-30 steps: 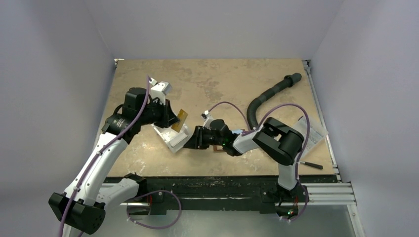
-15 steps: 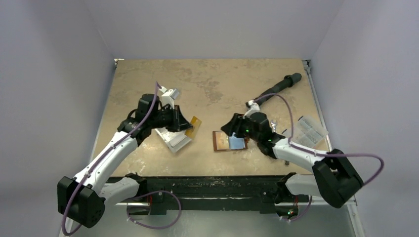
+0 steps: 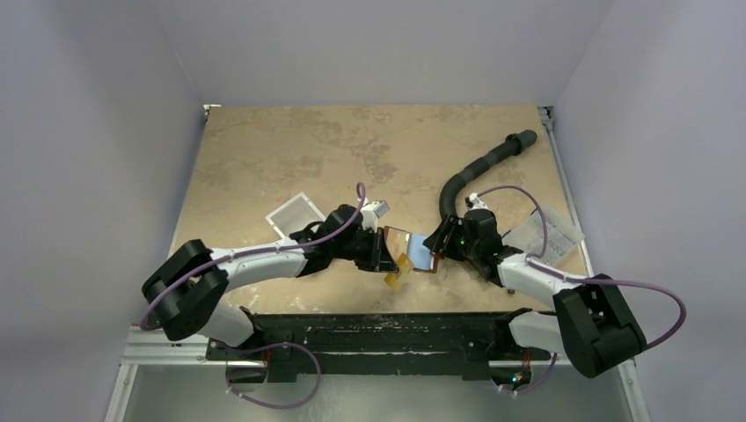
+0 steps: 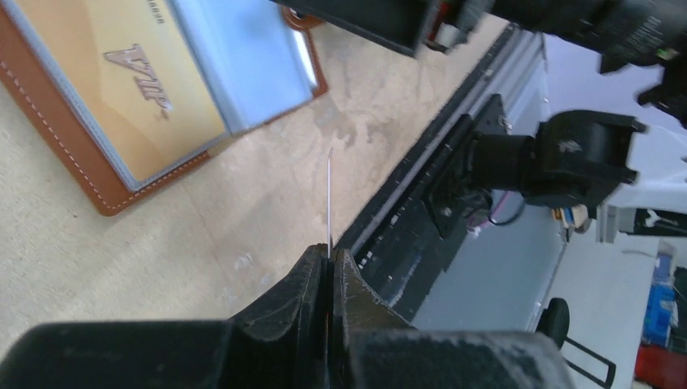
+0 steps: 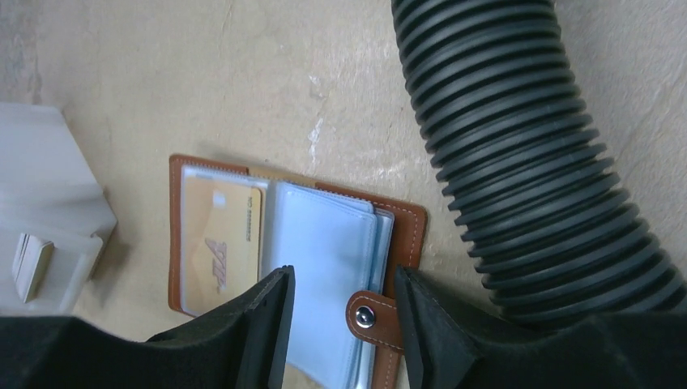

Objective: Put the credit cards into the card holder
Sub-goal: Insert the credit card into the card holder.

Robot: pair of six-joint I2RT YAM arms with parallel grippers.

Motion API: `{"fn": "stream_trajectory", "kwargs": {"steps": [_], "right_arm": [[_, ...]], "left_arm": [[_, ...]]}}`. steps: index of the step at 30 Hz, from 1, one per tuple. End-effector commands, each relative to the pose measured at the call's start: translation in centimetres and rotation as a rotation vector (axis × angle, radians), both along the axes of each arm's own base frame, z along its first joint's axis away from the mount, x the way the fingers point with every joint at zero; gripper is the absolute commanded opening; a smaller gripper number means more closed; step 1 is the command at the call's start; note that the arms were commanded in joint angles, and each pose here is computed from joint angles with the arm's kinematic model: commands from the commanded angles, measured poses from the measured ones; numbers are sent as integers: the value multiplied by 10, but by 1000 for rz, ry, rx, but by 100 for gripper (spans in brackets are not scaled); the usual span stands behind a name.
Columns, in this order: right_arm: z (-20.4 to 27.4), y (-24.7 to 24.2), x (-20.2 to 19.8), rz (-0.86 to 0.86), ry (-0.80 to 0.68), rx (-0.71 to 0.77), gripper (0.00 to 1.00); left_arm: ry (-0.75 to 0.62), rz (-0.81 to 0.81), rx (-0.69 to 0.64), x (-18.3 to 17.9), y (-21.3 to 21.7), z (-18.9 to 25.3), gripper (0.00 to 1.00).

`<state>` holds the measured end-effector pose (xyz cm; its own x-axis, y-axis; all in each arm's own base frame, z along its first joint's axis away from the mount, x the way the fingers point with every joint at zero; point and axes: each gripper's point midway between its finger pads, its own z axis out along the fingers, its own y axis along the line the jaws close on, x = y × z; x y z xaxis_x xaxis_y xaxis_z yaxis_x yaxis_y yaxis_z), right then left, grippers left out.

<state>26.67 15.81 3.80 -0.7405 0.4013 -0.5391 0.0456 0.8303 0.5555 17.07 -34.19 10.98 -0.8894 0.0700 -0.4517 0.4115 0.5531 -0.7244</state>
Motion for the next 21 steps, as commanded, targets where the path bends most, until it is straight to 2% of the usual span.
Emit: {"fn": "stream_trajectory", "kwargs": {"steps": [1, 7, 21], "right_arm": [[2, 5, -7, 15, -3, 52, 56], [-4, 2, -8, 9, 12, 26, 56], [-5, -2, -5, 18, 1, -8, 54]], "left_arm": [[-52, 106, -61, 33, -23, 12, 0], [-30, 108, 40, 49, -30, -17, 0], [52, 82, 47, 74, -23, -39, 0]]}}
